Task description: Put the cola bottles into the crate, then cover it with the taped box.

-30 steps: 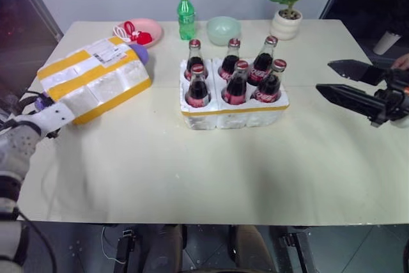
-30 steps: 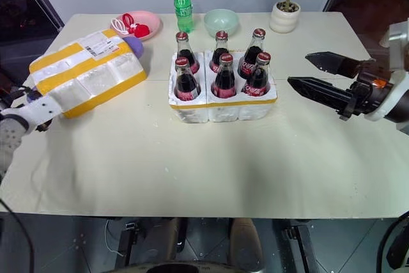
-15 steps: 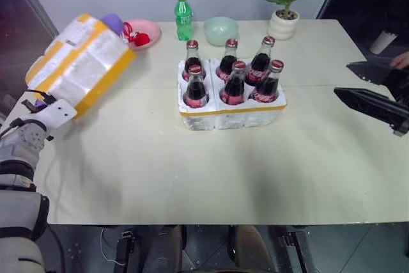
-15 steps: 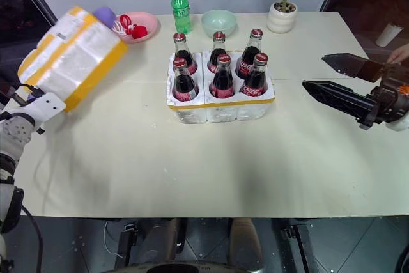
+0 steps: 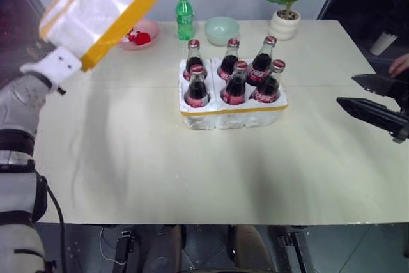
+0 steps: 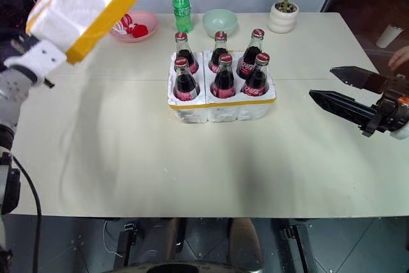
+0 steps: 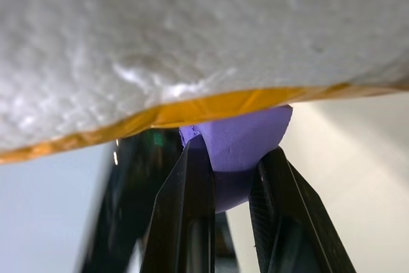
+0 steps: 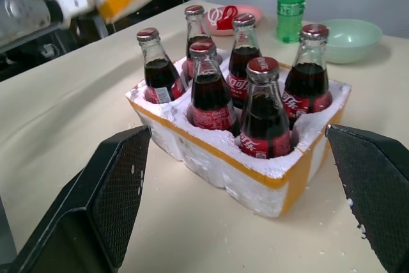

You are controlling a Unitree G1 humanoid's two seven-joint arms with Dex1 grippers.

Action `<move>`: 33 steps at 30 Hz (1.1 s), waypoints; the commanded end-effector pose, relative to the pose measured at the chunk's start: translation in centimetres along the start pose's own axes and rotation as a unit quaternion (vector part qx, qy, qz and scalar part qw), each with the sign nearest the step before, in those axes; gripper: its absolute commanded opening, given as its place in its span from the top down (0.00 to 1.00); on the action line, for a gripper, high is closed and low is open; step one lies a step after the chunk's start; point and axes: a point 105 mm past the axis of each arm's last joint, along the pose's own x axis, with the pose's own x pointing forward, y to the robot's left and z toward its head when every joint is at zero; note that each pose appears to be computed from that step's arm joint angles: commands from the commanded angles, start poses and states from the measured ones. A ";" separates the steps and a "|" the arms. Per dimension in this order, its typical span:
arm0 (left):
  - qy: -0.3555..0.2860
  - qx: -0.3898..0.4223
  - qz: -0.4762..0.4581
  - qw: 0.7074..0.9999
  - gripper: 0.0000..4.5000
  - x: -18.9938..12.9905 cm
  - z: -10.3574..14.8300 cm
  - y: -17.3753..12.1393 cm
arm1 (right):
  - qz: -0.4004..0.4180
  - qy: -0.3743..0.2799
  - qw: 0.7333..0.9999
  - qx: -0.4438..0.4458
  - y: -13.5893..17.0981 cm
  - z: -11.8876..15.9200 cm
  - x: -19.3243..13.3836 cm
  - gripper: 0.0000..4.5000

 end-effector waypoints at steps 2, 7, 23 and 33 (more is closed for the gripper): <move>-0.120 -0.001 -0.036 0.992 0.96 -1.9 8.3 3.3 | -0.006 0.000 1.000 -0.017 -0.2 0.4 -0.3 0.00; -0.164 0.048 -0.149 0.974 0.96 -4.1 13.7 0.3 | -0.015 -0.003 1.000 -0.013 -0.7 -0.1 -0.1 0.00; -0.209 0.239 -0.221 0.922 0.62 -6.3 19.3 -6.0 | -0.041 -0.053 0.998 0.011 -1.4 0.1 0.2 0.00; -0.213 0.236 -0.206 0.926 0.01 -6.2 19.5 -6.2 | -0.043 -0.059 0.997 0.012 -1.3 -0.1 0.5 0.00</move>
